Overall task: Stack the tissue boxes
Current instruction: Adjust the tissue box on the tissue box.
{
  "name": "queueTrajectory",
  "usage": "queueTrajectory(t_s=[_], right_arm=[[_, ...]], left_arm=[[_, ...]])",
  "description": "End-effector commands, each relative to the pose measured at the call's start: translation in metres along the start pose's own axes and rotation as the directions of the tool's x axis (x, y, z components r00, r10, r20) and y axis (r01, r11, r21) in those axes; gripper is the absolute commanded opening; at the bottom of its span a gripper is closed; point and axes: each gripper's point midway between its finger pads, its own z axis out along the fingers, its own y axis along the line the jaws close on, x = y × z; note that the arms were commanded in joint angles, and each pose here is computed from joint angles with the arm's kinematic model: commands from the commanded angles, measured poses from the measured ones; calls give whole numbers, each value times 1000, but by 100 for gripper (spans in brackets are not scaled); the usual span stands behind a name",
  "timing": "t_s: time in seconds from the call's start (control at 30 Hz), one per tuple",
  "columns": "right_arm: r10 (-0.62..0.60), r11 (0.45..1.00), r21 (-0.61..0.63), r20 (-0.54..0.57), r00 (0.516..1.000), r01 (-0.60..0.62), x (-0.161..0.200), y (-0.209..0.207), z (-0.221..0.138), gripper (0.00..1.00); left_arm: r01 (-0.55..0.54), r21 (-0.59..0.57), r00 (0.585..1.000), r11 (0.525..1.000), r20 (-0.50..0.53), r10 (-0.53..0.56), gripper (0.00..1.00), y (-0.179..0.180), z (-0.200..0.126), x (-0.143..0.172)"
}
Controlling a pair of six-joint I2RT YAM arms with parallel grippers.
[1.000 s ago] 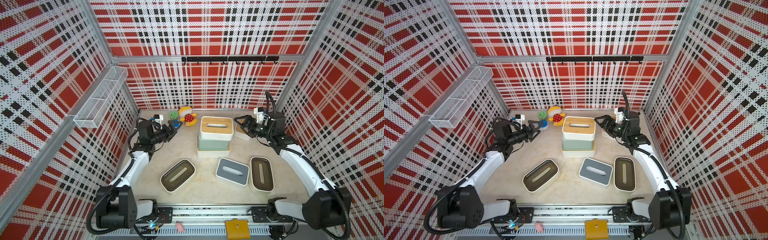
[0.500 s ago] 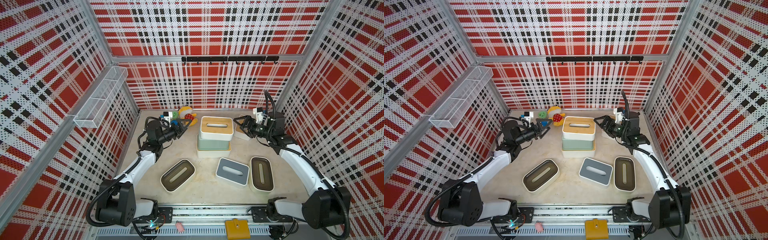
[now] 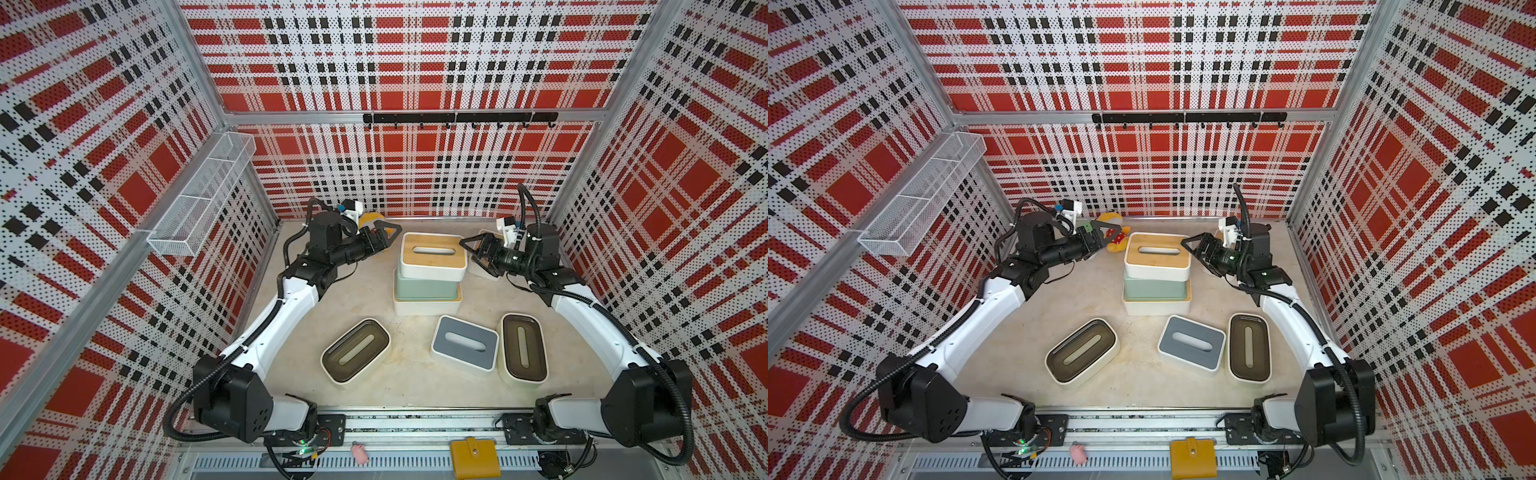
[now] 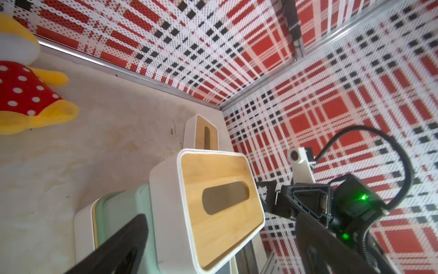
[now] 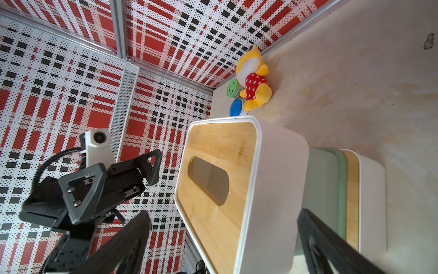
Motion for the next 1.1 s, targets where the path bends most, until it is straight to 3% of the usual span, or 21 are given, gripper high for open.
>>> queueTrajectory(t_s=[0.0, 0.23, 0.73, 1.07], right_arm=[[-53, 998, -34, 17, 998, 54, -8, 14, 3, 100], [-67, 997, -35, 5, 998, 67, -7, 18, 8, 100], [-55, 995, -87, -18, 998, 54, -7, 26, 22, 100], [-63, 993, -104, -27, 998, 60, -8, 33, 28, 100]], left_arm=[[-59, -136, 994, 989, -100, 45, 99, 24, 16, 25], [-123, -240, 978, 963, -193, 77, 99, 34, 39, 33], [-156, -123, 957, 980, -263, 119, 99, 15, 59, 51], [-172, -112, 951, 979, -278, 135, 99, 7, 51, 63]])
